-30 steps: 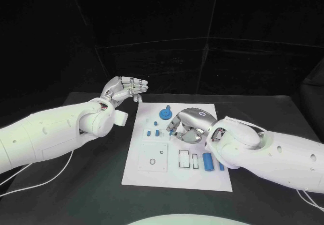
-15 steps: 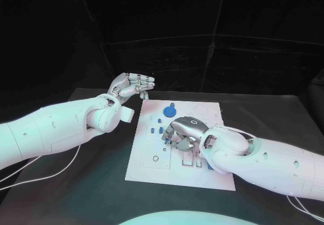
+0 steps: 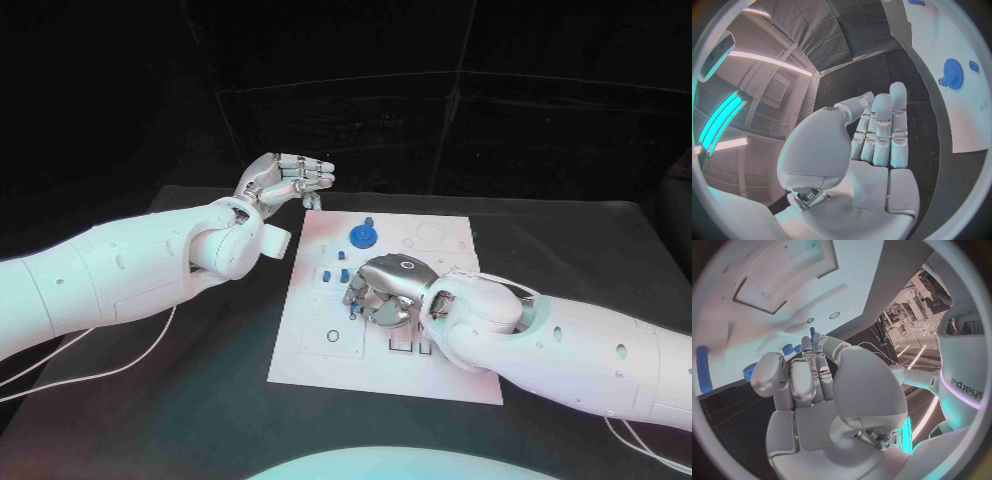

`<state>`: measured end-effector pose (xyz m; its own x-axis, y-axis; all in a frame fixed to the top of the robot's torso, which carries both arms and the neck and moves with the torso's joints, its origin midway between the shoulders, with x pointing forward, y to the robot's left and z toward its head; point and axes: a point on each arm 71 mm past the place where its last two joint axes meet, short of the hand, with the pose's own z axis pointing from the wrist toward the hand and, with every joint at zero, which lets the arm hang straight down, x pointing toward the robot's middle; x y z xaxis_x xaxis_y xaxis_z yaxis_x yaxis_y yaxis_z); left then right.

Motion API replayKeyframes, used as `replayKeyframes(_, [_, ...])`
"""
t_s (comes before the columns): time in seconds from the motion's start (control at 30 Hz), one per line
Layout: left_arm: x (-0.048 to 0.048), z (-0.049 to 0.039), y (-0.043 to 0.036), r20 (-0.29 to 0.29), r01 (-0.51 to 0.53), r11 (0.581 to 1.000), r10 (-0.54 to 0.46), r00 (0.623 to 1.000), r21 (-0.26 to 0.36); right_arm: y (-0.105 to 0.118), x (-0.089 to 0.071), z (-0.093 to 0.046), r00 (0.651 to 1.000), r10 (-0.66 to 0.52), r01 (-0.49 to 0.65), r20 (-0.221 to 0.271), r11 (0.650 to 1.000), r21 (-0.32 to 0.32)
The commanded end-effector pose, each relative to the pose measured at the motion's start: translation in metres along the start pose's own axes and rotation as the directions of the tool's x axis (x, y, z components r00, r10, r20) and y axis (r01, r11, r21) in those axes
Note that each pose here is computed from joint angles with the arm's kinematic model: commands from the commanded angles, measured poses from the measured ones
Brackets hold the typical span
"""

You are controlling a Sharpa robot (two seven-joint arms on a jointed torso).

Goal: Assemble the parts on the task board

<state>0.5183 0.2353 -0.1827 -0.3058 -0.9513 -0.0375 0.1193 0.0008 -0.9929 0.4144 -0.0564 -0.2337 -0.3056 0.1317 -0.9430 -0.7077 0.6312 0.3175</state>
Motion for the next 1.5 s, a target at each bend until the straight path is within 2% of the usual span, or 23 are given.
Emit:
replayKeyframes(0.03, [0.0017, 0.0010, -0.0012, -0.011, 0.010, 1.000, -0.010, 1.000, 0.004, 0.001, 0.002, 0.000, 0.999, -0.018, 0.018, -0.029, 1.000, -0.004])
replayKeyframes(1.03, [0.0016, 0.0008, -0.0012, -0.016, 0.013, 1.000, -0.013, 1.000, 0.003, 0.001, 0.013, 0.006, 0.996, -0.048, 0.049, -0.072, 0.999, 0.013])
replayKeyframes(1.23, [0.0012, 0.0007, -0.0012, -0.016, 0.013, 1.000, -0.013, 1.000, 0.002, 0.003, 0.022, 0.003, 0.994, -0.052, 0.053, -0.095, 0.999, 0.007])
replayKeyframes(1.4, [0.0007, 0.0007, -0.0010, -0.016, 0.013, 1.000, -0.013, 1.000, 0.001, 0.003, 0.022, 0.002, 0.996, -0.051, 0.052, -0.077, 0.999, 0.006])
replayKeyframes(1.5, [0.0006, 0.0007, -0.0010, -0.017, 0.013, 1.000, -0.013, 1.000, 0.000, 0.002, 0.020, 0.001, 0.998, -0.047, 0.048, -0.045, 0.999, 0.007])
